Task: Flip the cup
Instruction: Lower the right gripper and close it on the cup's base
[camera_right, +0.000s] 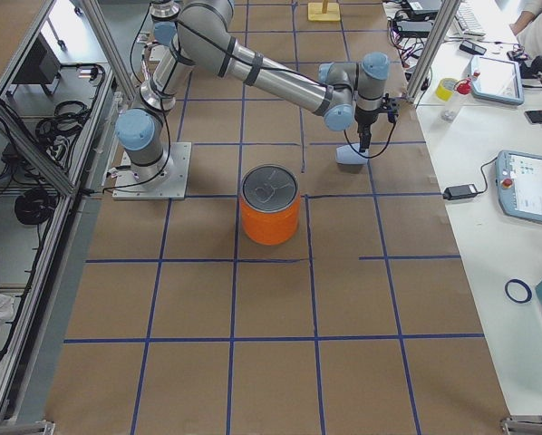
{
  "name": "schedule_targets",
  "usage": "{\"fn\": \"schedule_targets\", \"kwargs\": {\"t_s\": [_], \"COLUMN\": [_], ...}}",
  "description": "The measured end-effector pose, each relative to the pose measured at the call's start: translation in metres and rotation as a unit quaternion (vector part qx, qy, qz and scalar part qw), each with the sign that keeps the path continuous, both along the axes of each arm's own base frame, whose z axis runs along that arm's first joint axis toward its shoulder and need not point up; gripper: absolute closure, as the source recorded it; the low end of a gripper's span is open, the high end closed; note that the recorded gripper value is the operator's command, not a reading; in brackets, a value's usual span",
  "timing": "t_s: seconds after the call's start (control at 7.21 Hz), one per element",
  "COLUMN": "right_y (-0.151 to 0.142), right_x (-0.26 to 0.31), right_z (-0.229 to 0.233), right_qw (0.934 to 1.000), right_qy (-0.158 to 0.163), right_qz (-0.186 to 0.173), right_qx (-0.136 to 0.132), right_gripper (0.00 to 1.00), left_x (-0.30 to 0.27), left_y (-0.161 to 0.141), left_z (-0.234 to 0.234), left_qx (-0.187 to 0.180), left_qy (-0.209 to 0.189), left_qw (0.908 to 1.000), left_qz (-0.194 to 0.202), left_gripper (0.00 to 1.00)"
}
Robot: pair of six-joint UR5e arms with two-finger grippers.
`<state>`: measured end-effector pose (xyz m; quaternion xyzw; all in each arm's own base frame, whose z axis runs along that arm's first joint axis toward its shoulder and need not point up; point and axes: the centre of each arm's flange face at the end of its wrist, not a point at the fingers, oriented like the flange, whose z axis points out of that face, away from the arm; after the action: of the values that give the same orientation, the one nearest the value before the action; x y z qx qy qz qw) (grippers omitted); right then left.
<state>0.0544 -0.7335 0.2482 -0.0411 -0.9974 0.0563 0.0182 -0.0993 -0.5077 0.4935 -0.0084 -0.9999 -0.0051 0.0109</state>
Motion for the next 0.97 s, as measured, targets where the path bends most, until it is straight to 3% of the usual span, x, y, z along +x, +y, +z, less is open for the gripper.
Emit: {"fn": "schedule_targets", "kwargs": {"t_s": [0.56, 0.97], "right_y": [-0.007, -0.003], "right_x": [-0.005, -0.002], "right_z": [-0.027, -0.045], "right_qw": [1.0, 0.9982], "right_qy": [-0.006, -0.019], "right_qz": [0.006, 0.055], "right_qx": [-0.001, 0.011], "right_gripper": [0.0, 0.01], "left_x": [-0.001, 0.0], "left_y": [0.0, 0.0], "left_z": [-0.001, -0.001], "left_qx": [0.001, 0.001], "left_qy": [0.0, 0.0], "left_qw": [1.0, 1.0], "left_qz": [0.0, 0.001], "left_gripper": [0.0, 0.0]}}
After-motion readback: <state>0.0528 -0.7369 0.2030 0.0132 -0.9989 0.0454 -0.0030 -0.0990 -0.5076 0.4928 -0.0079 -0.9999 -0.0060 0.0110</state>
